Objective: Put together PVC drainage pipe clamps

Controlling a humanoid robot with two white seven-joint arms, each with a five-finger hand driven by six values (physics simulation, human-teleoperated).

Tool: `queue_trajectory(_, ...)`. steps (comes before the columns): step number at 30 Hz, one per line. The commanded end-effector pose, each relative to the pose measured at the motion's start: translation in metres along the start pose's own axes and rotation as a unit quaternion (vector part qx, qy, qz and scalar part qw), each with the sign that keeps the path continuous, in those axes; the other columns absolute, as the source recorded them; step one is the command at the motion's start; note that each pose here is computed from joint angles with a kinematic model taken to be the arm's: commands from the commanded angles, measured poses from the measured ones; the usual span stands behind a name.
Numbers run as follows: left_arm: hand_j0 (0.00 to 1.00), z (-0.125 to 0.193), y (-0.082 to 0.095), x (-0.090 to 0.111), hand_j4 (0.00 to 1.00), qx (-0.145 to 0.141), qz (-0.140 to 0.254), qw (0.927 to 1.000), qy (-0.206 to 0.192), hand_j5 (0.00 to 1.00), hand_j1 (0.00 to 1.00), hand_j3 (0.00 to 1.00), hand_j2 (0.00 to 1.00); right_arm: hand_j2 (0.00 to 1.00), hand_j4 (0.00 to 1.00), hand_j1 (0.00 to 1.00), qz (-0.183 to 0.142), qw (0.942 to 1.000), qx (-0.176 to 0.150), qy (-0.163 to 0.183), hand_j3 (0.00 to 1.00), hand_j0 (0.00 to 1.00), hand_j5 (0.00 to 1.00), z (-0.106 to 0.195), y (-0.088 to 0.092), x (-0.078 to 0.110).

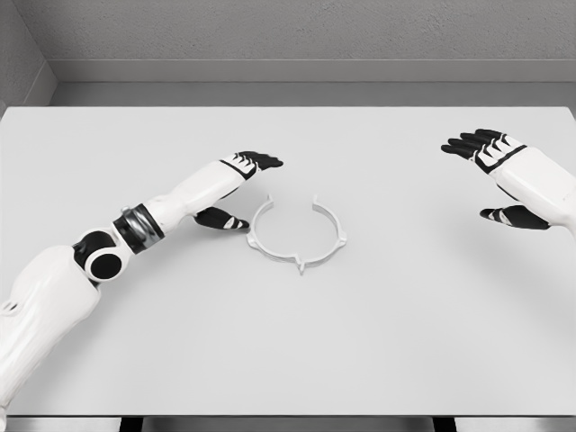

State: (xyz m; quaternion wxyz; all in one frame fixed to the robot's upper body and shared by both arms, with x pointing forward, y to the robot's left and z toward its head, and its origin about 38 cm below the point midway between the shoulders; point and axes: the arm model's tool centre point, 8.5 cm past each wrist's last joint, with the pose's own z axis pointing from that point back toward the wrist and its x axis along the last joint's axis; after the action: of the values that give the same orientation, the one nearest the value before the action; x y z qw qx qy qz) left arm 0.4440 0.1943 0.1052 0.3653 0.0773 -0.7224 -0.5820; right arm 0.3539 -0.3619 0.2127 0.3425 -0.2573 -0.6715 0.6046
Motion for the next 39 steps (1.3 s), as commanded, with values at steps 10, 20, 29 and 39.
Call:
queue_trajectory(10, 1.00, -0.014, -0.008, 0.011, 1.00, 0.006, 0.016, 0.9997, -0.014, 1.00, 1.00, 1.00, 1.00, 1.00, 1.00, 1.00, -0.002, 1.0000, -0.003, -0.003, 1.00, 1.00, 1.00, -0.001, -0.001, 0.001)
queue_trajectory(20, 1.00, -0.020, -0.011, 0.016, 1.00, 0.012, 0.023, 0.9994, -0.020, 1.00, 1.00, 1.00, 1.00, 1.00, 1.00, 1.00, -0.005, 1.0000, -0.005, -0.005, 1.00, 1.00, 1.00, -0.002, 0.000, 0.003)
queue_trajectory(29, 1.00, 0.001, 0.009, 0.002, 1.00, 0.018, 0.005, 0.9998, -0.004, 1.00, 1.00, 1.00, 1.00, 1.00, 1.00, 1.00, -0.005, 0.9999, -0.006, -0.006, 1.00, 1.00, 1.00, -0.003, 0.000, 0.004)
queue_trajectory(39, 1.00, 0.018, 0.003, 0.011, 1.00, 0.004, -0.002, 0.9999, -0.014, 1.00, 1.00, 1.00, 1.00, 1.00, 1.00, 1.00, -0.005, 0.9999, -0.008, -0.007, 1.00, 1.00, 1.00, -0.003, -0.001, 0.004)
